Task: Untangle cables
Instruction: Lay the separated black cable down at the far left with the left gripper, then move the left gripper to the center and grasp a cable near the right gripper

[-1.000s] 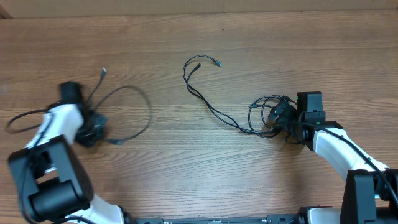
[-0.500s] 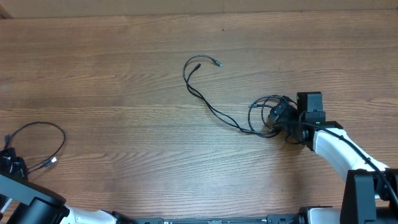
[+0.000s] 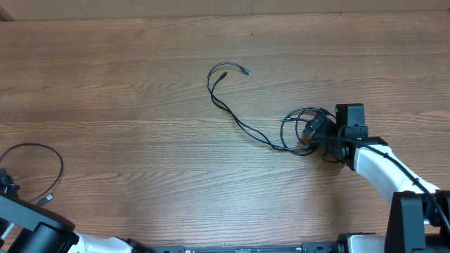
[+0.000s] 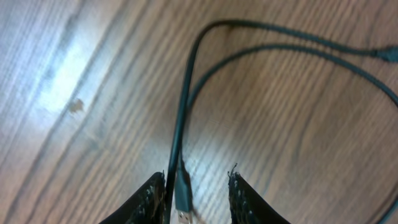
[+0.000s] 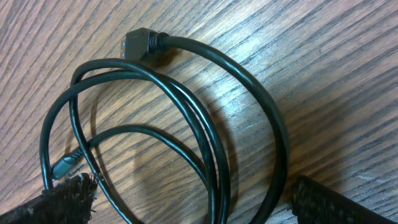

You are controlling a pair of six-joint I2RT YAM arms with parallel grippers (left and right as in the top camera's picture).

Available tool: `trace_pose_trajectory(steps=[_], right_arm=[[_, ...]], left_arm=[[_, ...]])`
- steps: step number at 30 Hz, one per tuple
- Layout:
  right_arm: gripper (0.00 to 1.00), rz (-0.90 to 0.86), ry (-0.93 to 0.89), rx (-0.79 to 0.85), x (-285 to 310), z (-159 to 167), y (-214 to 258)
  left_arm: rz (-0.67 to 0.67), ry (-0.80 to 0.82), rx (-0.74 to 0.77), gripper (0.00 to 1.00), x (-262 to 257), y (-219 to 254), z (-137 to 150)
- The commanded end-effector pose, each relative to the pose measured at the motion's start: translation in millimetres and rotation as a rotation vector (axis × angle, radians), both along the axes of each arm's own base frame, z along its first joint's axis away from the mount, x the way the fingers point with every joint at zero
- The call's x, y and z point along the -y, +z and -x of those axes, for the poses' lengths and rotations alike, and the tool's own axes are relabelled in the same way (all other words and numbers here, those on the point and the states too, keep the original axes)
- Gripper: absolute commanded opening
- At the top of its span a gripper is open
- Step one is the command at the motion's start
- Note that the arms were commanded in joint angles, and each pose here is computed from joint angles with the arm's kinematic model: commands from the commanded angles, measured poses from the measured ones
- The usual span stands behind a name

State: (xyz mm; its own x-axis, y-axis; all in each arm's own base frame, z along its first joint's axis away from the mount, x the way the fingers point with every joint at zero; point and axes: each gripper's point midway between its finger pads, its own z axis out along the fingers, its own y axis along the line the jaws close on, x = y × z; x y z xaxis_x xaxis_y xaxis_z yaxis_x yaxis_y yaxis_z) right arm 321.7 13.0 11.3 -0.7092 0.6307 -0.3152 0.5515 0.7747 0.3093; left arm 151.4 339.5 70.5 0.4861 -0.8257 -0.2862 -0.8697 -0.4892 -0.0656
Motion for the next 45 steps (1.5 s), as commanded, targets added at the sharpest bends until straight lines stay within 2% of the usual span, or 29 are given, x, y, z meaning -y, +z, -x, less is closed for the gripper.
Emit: trace_pose_trajectory(steps=[1,2,3,4,10,14,15,20,26,31,37,40,45], right_arm=[[1.00,-0.009,-0.018,-0.108,0.9,27.0,-24.6],[1.00,-0.009,-0.018,-0.108,0.9,27.0,-24.6],[1.00,-0.009,-0.018,-0.108,0.9,27.0,-24.6],[1.00,-0.009,-0.018,-0.108,0.9,27.0,-24.6],[1.00,-0.009,-0.018,-0.108,0.9,27.0,-24.6],[1.00,-0.009,-0.018,-0.108,0.8,27.0,-24.6],[1.00,-0.009,-0.018,-0.108,0.9,27.0,-24.6],[1.00,-0.009,-0.018,-0.108,0.9,27.0,-24.6],[1.00,-0.009,-0.018,-0.108,0.9,27.0,-24.6],[1.00,-0.009,-0.018,-0.108,0.9,27.0,-24.6],[1.00,-0.009,-0.018,-0.108,0.9,27.0,-24.6],[1.00,-0.009,-0.018,-0.108,0.9,27.0,-24.6],[1.00,-0.009,-0.018,-0.108,0.9,27.0,-24.6]], left_arm=[[0.091,-0.069,0.064,0.66,19.9,-16.6,-23.4],[0.105,-0.080,0.075,0.85,24.4,-18.7,-27.5],[0.118,-0.092,0.088,0.95,28.6,-19.8,-32.3],[0.129,-0.106,0.101,0.99,32.0,-20.0,-36.8],[0.206,-0.281,0.134,1.00,67.4,-21.0,-72.5],[0.244,-0.481,0.164,0.99,105.4,-20.1,-113.8],[0.255,-0.595,0.176,0.99,128.1,-19.3,-135.7],[0.288,-0.855,0.170,1.00,206.2,-18.5,-181.5],[0.366,-1.258,0.288,1.00,353.0,-9.2,-232.0],[0.379,-1.480,0.350,0.98,453.4,-1.5,-238.5],[0.411,-1.699,0.344,1.00,534.6,-0.1,-211.5],[0.437,-1.760,0.318,0.89,565.3,-1.6,-190.8],[0.410,-1.661,0.253,0.75,579.7,-7.3,-173.7]])
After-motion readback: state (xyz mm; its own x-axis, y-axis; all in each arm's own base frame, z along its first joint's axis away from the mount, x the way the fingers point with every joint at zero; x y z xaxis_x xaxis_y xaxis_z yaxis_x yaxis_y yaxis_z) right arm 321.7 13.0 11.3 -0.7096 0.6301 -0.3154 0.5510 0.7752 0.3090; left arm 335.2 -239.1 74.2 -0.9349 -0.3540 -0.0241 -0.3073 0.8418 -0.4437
